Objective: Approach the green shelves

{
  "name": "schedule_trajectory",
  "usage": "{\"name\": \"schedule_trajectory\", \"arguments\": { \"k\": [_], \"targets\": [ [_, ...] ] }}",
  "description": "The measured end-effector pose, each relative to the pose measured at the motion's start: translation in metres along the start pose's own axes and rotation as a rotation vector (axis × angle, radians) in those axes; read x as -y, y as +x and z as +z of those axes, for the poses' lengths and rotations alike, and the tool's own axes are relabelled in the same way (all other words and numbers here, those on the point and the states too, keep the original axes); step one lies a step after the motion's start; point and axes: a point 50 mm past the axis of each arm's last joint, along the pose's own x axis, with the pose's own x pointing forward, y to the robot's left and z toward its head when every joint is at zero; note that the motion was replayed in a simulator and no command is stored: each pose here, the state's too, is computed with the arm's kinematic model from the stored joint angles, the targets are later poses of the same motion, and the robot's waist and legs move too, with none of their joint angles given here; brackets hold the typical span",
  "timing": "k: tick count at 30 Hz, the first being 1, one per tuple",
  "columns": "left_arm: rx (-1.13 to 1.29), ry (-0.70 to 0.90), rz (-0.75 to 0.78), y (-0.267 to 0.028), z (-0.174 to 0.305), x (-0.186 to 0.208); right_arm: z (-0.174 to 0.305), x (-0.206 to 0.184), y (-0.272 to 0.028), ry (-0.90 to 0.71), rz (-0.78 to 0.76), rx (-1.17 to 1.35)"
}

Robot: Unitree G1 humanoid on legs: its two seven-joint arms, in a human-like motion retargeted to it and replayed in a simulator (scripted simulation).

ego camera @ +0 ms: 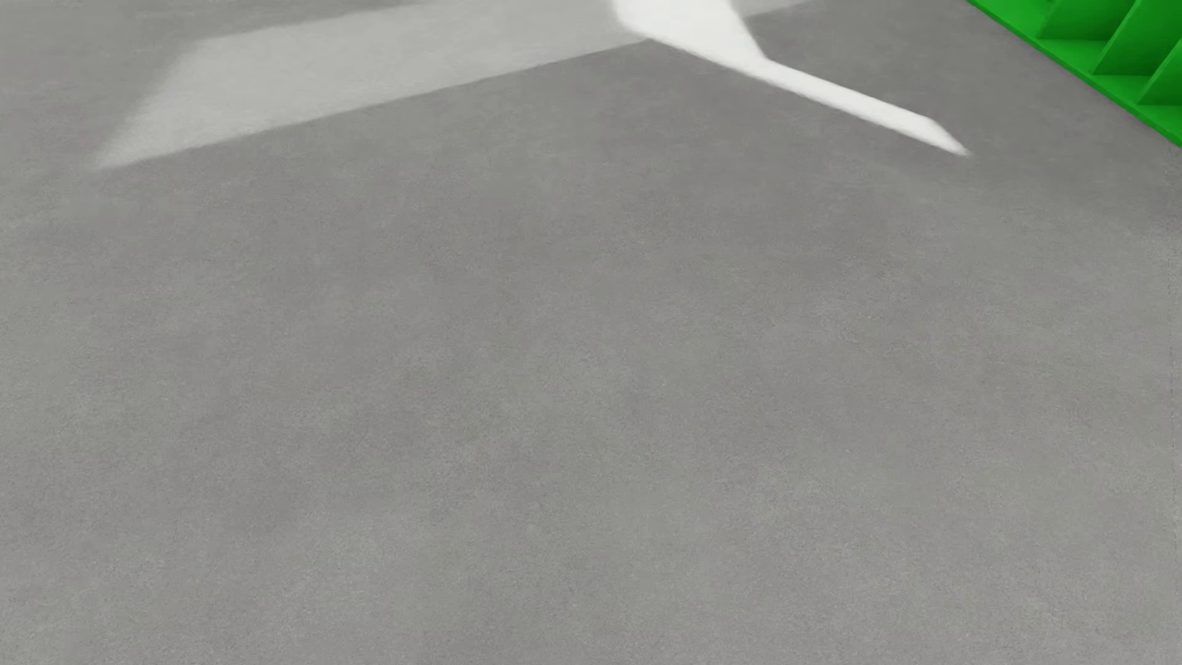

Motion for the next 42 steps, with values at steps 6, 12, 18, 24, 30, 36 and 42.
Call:
{"name": "schedule_trajectory", "arguments": {
  "k": [6,12,18,24,30,36,42],
  "targets": [
    [0.348,0.002,0.153,-0.01,0.092,-0.059,-0.077,-0.015,-0.028,-0.04,0.054,-0.244],
    [0.431,-0.089,0.226,-0.015,0.116,-0.081,-0.124,-0.02,-0.052,-0.041,0.07,-0.434],
    [0.008,0.011,0.034,0.0,0.002,-0.015,-0.015,-0.015,-0.007,-0.037,0.052,-0.028],
    [-0.07,-0.022,-0.072,-0.011,-0.031,0.031,0.089,0.02,-0.011,-0.048,-0.041,0.37],
    [-0.027,0.0,0.043,-0.001,-0.007,-0.017,0.017,-0.009,0.001,-0.026,0.031,0.069],
    [0.323,0.015,0.233,-0.008,0.1,-0.092,-0.064,-0.005,-0.021,-0.061,0.035,-0.206],
    [0.549,-0.042,0.317,-0.03,0.159,-0.119,-0.111,-0.004,-0.043,-0.032,0.022,-0.384]
  ]
}}
